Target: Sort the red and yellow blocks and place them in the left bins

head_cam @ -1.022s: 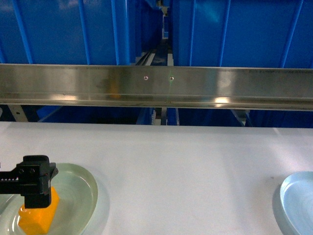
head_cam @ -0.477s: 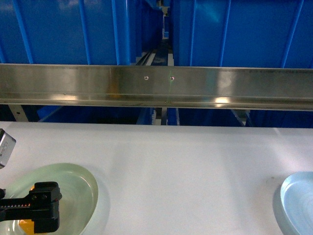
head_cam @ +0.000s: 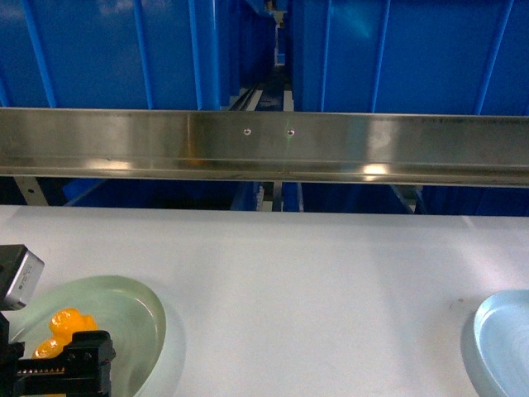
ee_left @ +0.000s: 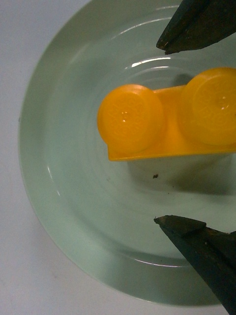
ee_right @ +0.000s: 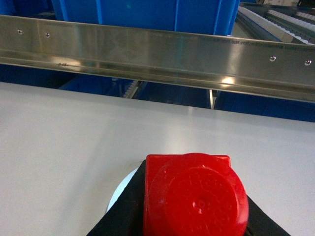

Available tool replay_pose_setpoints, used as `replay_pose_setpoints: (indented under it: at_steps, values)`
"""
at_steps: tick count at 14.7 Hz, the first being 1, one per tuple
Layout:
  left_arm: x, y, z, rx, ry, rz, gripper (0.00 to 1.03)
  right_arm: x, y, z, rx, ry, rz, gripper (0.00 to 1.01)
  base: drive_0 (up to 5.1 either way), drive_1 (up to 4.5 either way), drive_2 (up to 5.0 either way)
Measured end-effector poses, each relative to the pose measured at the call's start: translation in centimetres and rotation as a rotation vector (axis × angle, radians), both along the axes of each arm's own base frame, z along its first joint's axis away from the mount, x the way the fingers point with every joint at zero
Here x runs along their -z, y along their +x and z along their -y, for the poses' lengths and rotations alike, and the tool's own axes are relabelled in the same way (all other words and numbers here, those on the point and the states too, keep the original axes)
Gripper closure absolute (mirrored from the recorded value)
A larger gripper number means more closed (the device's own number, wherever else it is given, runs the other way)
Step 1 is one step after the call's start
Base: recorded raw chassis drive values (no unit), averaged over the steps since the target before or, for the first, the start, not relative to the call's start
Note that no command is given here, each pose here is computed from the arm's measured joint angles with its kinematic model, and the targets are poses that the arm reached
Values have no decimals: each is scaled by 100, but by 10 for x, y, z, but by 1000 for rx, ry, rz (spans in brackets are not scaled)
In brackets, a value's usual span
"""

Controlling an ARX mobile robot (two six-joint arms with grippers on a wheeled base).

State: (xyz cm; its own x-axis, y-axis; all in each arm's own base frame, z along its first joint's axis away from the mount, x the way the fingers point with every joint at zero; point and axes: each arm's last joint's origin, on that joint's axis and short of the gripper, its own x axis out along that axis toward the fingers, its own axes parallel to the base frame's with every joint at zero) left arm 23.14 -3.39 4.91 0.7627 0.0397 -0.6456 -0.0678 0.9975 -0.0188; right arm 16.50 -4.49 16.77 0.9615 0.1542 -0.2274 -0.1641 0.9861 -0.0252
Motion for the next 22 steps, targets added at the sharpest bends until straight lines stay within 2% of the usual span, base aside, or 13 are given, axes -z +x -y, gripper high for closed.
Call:
replay_pose_setpoints:
  at_steps: [1, 2, 3, 4, 5, 9, 11, 14, 15, 18, 20, 22]
  values:
    - [5, 0, -1, -7, -3, -6, 5, 0, 0, 0, 0, 0, 0, 73, 0, 0, 0]
    - [11, 1, -1, -16, -6, -26, 11, 0, 0, 0, 0, 0, 0, 73, 0, 0, 0]
    - [7, 3, 4, -2, 2, -4, 41, 0, 0, 0, 0, 0, 0, 73, 0, 0, 0]
    - [4, 4, 4, -5, 4, -1, 67, 0, 0, 0, 0, 0, 0, 73, 0, 0, 0]
    - [4, 4, 4, -6, 5, 2, 73, 0, 0, 0, 0, 0, 0, 73, 0, 0, 0]
    - [2, 4, 3, -14, 11, -2, 74, 0, 0, 0, 0, 0, 0, 73, 0, 0, 0]
    - [-6, 4, 3, -4, -3, 15, 75, 0, 0, 0, 0, 0, 0, 73, 0, 0, 0]
    - [-55, 4, -9, -11, -62, 139, 75, 0, 0, 0, 0, 0, 0, 73, 0, 0, 0]
    - [-79, 2, -14, -6, -85, 188, 75, 0, 0, 0, 0, 0, 0, 73, 0, 0, 0]
    - [-129, -3, -13, 25, -120, 321, 75, 0, 0, 0, 0, 0, 0, 73, 0, 0, 0]
    - [-147, -15, -8, 37, -138, 343, 75, 0, 0, 0, 0, 0, 0, 73, 0, 0, 0]
    - [-162, -29, -1, 60, -136, 379, 75, 0, 0, 0, 0, 0, 0, 73, 0, 0, 0]
